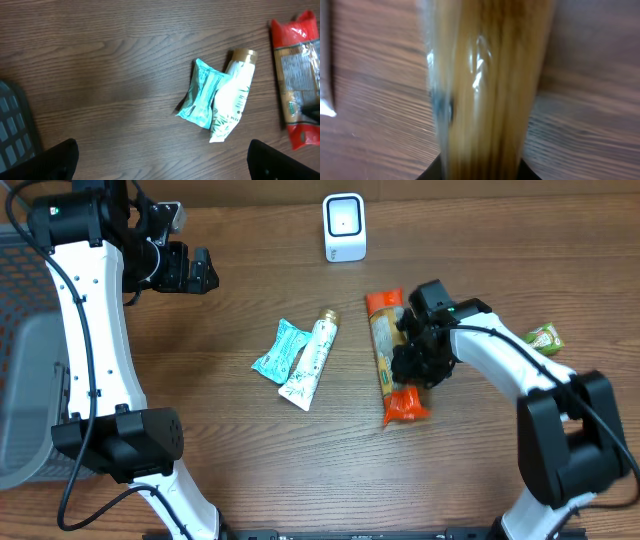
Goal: Scan the item barcode
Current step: 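Raise the pasta pack upright in front of the scanner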
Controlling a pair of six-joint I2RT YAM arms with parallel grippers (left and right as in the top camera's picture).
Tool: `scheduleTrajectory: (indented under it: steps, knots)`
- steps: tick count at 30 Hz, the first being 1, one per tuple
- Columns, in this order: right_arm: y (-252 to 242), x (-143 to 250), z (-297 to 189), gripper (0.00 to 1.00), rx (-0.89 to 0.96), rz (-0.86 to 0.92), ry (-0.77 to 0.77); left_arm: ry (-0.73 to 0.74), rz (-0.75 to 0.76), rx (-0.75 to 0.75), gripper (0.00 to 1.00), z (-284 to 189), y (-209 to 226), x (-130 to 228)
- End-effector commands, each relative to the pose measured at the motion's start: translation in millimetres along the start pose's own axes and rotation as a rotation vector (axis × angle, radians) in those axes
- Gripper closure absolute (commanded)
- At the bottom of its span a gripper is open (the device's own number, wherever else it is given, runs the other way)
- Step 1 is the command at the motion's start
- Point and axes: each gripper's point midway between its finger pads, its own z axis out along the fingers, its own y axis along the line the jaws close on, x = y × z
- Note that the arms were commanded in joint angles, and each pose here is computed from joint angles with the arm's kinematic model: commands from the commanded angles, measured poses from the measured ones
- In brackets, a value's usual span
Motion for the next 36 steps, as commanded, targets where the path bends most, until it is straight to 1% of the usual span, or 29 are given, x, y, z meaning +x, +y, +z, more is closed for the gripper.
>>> scheduleTrajectory:
  steps: [1,6,9,11,17,23,27,29,36]
  knots:
    - [31.8,-36.5,-80.3,0.96,0.084,-0.073,-0.302,0.000,0.016,0.011,0.00,2.4,-0.4,-1.7]
    - [55.1,-29.3,-108.8,0.96,0.237,-0.175,-0.437,0.000,0.015,0.011,0.01,2.4,-0.2,-1.7]
    - [63.6,-24.6,-116.2,0.96,0.356,-0.195,-0.505,0.000,0.015,0.011,0.01,2.4,-0.2,-1.7]
    - [71.0,-22.2,-118.5,0.96,0.403,-0.228,-0.535,0.000,0.015,0.011,0.00,2.4,-0.1,-1.7]
    - [83.0,-19.0,-134.9,0.96,0.550,-0.246,-0.663,0.000,0.016,0.011,0.01,2.4,-0.4,-1.7]
    - [82.0,-19.3,-144.3,0.96,0.619,-0.254,-0.709,0.000,0.016,0.011,0.00,2.4,-0.4,-1.7]
    - [82.3,-25.1,-162.2,0.96,0.699,-0.240,-0.805,0.000,0.016,0.011,0.00,2.4,-0.4,-1.7]
    - [88.6,-27.2,-170.7,0.96,0.703,-0.234,-0.856,0.000,0.016,0.011,0.00,2.4,-0.4,-1.7]
    - [91.3,-26.8,-182.1,0.96,0.689,-0.221,-0.893,0.000,0.016,0.011,0.00,2.4,-0.3,-1.7]
